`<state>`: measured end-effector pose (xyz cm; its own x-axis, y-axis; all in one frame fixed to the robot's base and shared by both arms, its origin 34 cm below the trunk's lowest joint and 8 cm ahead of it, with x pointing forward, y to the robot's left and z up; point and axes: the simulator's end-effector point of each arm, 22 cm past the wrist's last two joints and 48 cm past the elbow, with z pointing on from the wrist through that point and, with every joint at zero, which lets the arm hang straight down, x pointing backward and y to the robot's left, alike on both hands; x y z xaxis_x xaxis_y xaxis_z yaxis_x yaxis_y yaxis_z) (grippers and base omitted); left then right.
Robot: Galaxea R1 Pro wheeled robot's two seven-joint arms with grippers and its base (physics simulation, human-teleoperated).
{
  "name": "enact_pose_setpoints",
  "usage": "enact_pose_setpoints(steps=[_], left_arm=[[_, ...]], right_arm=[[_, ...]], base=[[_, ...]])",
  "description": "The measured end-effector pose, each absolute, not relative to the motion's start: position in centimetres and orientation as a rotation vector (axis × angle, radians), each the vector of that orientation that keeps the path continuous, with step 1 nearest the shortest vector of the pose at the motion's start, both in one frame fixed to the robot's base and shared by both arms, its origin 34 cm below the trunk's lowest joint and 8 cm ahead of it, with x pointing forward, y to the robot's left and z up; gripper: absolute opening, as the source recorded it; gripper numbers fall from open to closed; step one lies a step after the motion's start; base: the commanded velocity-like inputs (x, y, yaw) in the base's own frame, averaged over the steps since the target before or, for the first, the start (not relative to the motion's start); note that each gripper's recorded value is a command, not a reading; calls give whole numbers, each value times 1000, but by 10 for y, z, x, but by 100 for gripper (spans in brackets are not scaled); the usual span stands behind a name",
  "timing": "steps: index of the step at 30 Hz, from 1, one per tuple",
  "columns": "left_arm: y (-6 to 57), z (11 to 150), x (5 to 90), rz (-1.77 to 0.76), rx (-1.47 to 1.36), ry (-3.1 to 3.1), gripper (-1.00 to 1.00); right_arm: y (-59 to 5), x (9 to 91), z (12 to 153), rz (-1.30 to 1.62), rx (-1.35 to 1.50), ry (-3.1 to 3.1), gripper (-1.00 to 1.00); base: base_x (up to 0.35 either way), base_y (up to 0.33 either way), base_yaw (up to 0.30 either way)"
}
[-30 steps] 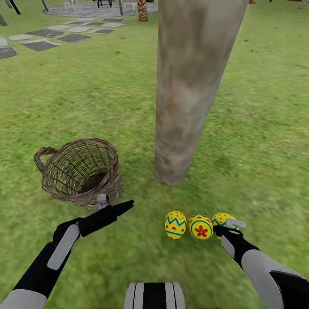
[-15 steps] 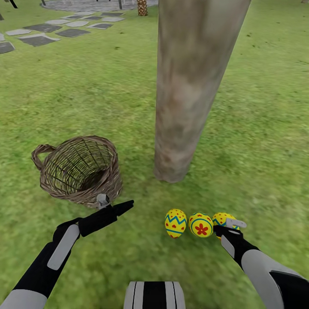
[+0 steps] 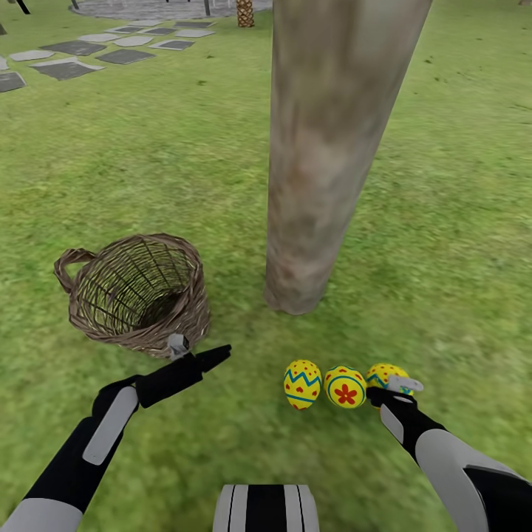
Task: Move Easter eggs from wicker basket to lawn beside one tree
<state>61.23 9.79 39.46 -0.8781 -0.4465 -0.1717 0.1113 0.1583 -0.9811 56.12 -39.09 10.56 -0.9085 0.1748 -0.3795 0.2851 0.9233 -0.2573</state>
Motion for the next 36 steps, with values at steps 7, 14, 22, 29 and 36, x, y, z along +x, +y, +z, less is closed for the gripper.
enact_pose_setpoints(steps=[7,14,22,29,36], left_arm=[[97,396,613,-1770,-314,2013,100],[96,395,612,-1776,-327,2012,100],[92,409,614,-1775,-303,1993,100],[88,422,615,-1770,-273,1984,100],[40,420,601,-1778,-228,2065,100]], right_arm=[[-392,561,106,-441,341,2728,100],[-391,561,106,-439,341,2728,100],[-390,571,118,-430,344,2705,100],[-389,580,131,-421,347,2681,100],[-394,588,142,-421,353,2659,100]], base=[[0,0,0],[0,0,0],[0,0,0],[0,0,0],[0,0,0]])
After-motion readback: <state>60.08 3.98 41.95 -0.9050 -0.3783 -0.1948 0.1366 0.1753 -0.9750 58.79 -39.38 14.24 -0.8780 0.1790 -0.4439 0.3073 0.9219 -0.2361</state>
